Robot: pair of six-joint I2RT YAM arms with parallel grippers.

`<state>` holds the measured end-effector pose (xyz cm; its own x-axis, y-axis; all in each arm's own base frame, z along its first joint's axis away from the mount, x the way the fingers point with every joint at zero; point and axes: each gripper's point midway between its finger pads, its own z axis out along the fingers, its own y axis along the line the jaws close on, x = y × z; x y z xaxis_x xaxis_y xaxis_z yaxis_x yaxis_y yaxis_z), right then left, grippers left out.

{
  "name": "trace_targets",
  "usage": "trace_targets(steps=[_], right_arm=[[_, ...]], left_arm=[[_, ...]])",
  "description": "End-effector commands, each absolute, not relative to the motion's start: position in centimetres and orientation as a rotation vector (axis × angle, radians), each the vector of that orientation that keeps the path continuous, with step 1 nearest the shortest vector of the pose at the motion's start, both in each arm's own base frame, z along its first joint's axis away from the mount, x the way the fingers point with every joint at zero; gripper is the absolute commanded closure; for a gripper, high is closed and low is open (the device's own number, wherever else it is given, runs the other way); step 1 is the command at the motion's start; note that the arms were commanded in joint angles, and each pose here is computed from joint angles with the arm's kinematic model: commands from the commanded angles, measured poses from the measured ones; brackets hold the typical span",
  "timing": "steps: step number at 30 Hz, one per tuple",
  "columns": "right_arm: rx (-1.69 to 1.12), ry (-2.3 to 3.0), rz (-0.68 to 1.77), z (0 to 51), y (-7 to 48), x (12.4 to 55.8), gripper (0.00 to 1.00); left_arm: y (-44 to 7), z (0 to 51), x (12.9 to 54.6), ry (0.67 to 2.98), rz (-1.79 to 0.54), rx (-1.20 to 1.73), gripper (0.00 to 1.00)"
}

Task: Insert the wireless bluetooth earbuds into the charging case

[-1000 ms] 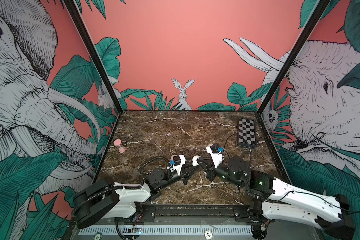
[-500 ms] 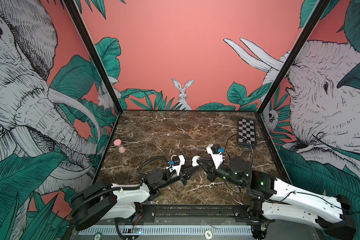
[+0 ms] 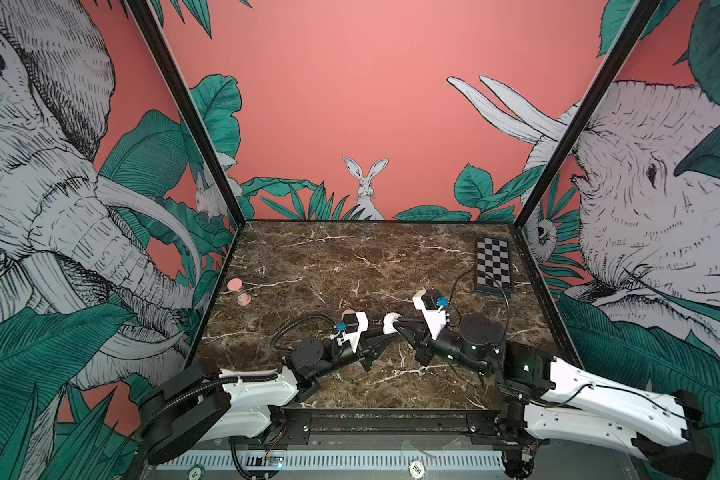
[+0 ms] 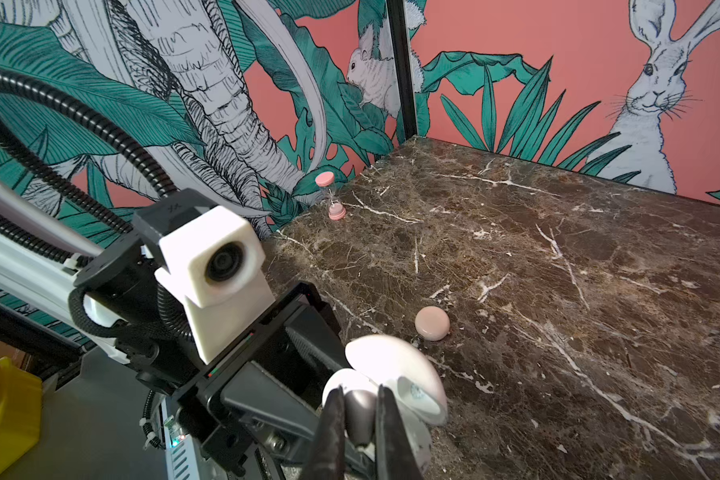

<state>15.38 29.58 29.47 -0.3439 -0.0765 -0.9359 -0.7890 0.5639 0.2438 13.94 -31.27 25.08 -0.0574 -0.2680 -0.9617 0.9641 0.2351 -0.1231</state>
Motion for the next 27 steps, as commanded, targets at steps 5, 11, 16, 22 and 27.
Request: trace_targets(steps=[5,11,16,22,27], right_arm=[[-0.713,1.805,0.82,29.2,28.6,15.7,1.0],[-0.697,1.797,0.815,29.5,28.2,15.8,1.0],[-0.694,1.784,0.818,29.8,28.1,15.8,1.0],[-0.704,1.781,0.834,29.8,28.2,15.5,1.0],[-0.705,1.763,0.861,30.4,28.1,15.1,1.0]], left_arm=[[-30.2,27.8,12.4,1.022,-1.206,0.811,1.0],[-30.4,27.7,11.9,1.009,-1.221,0.843,1.0],[-30.6,27.4,11.3,0.994,-1.231,0.88,1.0],[-30.4,27.6,10.9,0.972,-1.228,0.896,1.0],[-30.6,26.6,10.7,0.97,-1.208,0.937,1.0]])
